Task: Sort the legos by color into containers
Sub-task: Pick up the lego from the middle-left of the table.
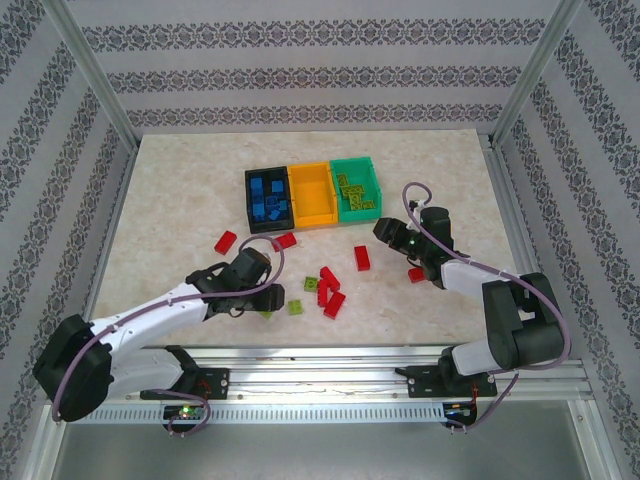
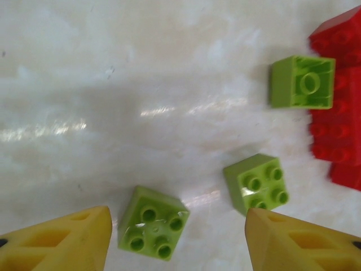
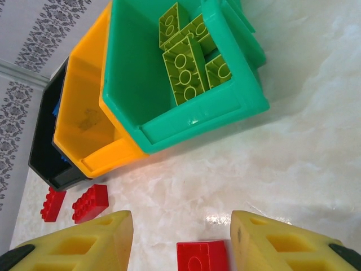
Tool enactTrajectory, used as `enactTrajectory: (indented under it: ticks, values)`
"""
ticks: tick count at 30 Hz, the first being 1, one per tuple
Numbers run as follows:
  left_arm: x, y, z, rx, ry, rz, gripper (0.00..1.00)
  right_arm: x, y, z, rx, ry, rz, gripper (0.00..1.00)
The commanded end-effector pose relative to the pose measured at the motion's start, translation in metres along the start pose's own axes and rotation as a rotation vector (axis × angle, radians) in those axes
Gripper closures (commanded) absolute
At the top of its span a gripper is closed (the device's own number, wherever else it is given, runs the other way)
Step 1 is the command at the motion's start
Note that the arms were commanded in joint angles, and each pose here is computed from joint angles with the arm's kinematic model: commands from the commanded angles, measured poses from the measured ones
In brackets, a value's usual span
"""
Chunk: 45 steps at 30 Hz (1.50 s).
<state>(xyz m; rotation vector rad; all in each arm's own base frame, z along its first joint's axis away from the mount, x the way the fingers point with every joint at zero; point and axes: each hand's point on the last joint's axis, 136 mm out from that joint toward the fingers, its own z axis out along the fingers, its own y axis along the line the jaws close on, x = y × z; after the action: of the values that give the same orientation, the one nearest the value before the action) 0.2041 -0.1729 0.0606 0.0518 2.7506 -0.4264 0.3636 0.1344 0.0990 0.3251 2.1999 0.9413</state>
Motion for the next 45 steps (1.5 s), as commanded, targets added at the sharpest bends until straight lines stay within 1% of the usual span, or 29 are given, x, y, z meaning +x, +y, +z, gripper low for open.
enactTrajectory:
  ticks: [1,6,7,10,11,14,17,20,21,23,25,29,31,40,43,45]
  values:
    - [0.02,0.015,0.008,-0.077,0.083,-0.018,0.37,-0.003,0.004,0.004,0.003,0.0,-0.032,0.5]
    - [0.024,0.033,0.013,-0.205,0.139,-0.019,0.39,-0.003,0.006,0.004,0.001,-0.002,-0.039,0.5]
    - [0.024,0.033,0.015,-0.208,0.143,-0.015,0.39,-0.004,0.006,0.004,0.001,-0.001,-0.037,0.5]
    - [0.025,0.024,0.022,-0.172,0.172,-0.008,0.47,-0.005,0.007,0.002,-0.005,-0.005,-0.038,0.5]
    - [0.026,0.023,0.023,-0.169,0.182,-0.012,0.48,-0.005,0.008,0.002,-0.002,-0.01,-0.043,0.5]
    - [0.027,0.025,0.026,-0.183,0.187,-0.017,0.53,-0.005,0.007,0.001,0.001,-0.009,-0.043,0.5]
    - [0.027,0.019,0.028,-0.156,0.196,-0.022,0.54,-0.007,0.009,0.0,-0.005,-0.013,-0.043,0.5]
    - [0.029,0.016,0.028,-0.141,0.201,-0.032,0.54,-0.006,0.006,0.0,0.005,-0.013,-0.045,0.5]
    - [0.029,0.015,0.028,-0.139,0.203,-0.03,0.52,-0.006,0.006,0.0,0.003,-0.011,-0.043,0.5]
    - [0.03,0.016,0.026,-0.147,0.205,-0.024,0.44,-0.007,0.008,-0.001,-0.006,-0.013,-0.039,0.5]
    - [0.028,0.017,0.021,-0.16,0.191,-0.018,0.4,-0.007,0.009,-0.001,-0.003,-0.018,-0.046,0.5]
    - [0.027,0.013,0.019,-0.133,0.173,-0.027,0.4,-0.007,0.008,0.0,-0.004,-0.01,-0.041,0.5]
    - [0.028,0.01,0.019,-0.126,0.181,-0.03,0.43,-0.006,0.008,-0.001,-0.003,-0.014,-0.046,0.5]
    - [0.041,0.015,0.031,-0.175,0.226,-0.011,0.57,-0.007,0.006,-0.002,0.007,-0.018,-0.046,0.5]
    - [0.038,0.01,0.035,-0.166,0.22,-0.008,0.63,-0.009,0.007,-0.002,0.0,-0.018,-0.043,0.5]
    - [0.035,0.005,0.035,-0.162,0.215,0.001,0.65,-0.008,0.006,-0.003,0.005,-0.021,-0.046,0.5]
